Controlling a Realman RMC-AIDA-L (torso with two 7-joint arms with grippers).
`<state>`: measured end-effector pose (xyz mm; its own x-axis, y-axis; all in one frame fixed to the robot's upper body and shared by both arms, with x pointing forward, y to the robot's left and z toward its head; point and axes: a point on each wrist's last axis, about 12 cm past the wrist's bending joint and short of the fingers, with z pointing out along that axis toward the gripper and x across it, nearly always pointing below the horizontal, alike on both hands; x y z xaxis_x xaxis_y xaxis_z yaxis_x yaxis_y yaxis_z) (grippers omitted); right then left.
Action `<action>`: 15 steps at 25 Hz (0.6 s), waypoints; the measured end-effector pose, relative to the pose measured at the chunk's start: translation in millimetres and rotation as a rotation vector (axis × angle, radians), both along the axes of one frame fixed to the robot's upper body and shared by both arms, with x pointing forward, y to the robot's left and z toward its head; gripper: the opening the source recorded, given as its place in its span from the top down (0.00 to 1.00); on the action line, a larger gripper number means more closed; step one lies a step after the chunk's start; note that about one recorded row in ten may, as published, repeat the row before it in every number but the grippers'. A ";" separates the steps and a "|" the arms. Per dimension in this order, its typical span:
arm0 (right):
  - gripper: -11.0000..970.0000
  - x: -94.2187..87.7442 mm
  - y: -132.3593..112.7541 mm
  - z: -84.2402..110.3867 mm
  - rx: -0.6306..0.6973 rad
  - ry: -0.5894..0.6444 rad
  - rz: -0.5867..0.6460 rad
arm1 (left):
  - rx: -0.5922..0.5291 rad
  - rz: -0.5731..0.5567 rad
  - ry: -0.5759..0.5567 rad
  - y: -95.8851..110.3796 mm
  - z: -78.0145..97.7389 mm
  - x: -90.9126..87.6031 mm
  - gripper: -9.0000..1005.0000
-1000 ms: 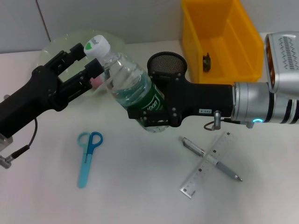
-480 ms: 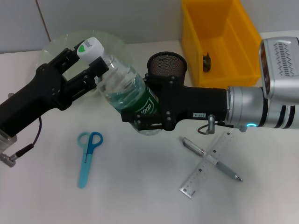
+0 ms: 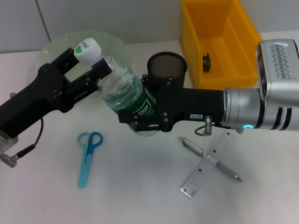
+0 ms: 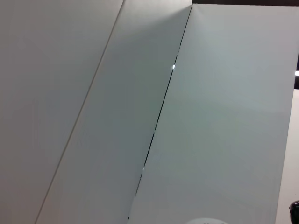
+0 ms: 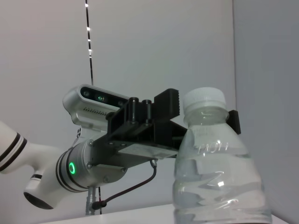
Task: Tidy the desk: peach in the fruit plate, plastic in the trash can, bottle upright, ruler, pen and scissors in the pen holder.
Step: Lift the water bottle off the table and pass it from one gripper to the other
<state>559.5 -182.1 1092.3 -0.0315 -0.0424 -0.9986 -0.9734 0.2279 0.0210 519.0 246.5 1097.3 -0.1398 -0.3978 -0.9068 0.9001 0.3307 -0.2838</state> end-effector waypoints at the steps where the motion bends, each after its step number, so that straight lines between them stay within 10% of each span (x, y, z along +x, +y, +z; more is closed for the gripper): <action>1: 0.20 0.0 0.0 0.0 0.000 0.000 0.000 | 0.000 -0.001 0.000 -0.1 0.0 -0.1 0.20; 15: 0.19 -0.7 0.4 -1.0 0.002 0.006 0.001 | 0.007 -0.021 -0.002 -2.9 -0.4 -1.0 0.24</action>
<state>558.7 -181.6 1091.3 -0.0375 -0.0407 -0.9985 -0.9735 0.2272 0.0273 517.9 243.6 1096.9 -0.1465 -0.3883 -0.9098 0.9072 0.3138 -0.2801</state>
